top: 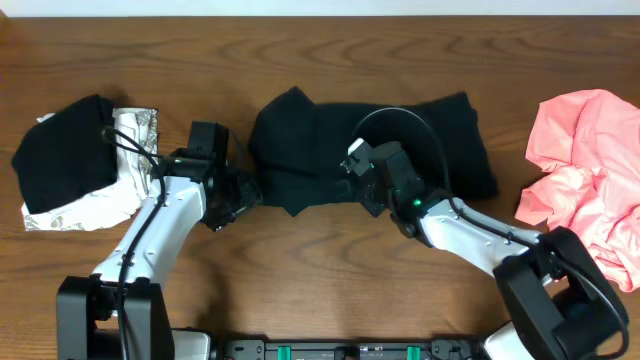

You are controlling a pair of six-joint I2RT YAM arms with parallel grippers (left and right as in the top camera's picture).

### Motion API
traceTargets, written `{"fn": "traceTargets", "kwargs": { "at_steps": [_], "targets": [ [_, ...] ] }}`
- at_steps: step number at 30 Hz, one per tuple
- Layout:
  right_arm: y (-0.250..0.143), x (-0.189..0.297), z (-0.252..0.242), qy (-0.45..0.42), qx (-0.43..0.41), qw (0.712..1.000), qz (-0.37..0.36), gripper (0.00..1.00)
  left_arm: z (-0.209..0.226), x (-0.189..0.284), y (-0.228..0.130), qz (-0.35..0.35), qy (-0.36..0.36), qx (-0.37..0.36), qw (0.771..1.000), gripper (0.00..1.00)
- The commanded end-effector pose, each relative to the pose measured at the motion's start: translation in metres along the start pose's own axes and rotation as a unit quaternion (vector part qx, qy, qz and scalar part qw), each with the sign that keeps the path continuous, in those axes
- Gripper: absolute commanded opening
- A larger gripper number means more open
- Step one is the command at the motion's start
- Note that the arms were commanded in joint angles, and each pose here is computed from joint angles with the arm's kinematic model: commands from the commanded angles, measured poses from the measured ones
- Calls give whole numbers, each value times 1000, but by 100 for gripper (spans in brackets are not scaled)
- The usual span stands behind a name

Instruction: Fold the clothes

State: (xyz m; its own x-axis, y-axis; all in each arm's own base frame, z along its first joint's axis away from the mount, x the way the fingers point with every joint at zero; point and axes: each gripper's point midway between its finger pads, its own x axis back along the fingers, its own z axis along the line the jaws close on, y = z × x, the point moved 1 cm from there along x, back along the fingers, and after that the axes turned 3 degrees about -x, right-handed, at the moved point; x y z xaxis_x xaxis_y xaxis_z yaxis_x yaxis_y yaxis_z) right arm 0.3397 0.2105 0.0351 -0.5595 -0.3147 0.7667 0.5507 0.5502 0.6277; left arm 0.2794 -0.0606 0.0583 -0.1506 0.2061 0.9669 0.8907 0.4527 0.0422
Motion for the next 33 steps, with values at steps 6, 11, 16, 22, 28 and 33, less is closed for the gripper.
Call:
{"fn": "traceTargets", "kwargs": {
  "at_steps": [6,11,16,22,28,33],
  "targets": [
    [3,-3,-13,-18,-35,999,-3,25,-22,2,-17,52,-73,-18,996,68],
    [3,-3,-16,-20,-38,999,-3,25,-36,2,-29,68,-88,-40,993,68],
    [3,-3,-16,-20,-51,998,-3,24,-57,-2,-32,52,-106,-81,990,68],
    [2,-3,-16,-20,-51,999,-1,24,-66,-9,-26,17,-102,-105,989,68],
    [1,-3,-16,-20,-51,999,1,24,-61,-11,-21,2,-82,-105,991,68],
    [1,-3,-16,-20,-51,999,1,22,-61,-20,-27,18,-75,-108,991,68]
  ]
}}
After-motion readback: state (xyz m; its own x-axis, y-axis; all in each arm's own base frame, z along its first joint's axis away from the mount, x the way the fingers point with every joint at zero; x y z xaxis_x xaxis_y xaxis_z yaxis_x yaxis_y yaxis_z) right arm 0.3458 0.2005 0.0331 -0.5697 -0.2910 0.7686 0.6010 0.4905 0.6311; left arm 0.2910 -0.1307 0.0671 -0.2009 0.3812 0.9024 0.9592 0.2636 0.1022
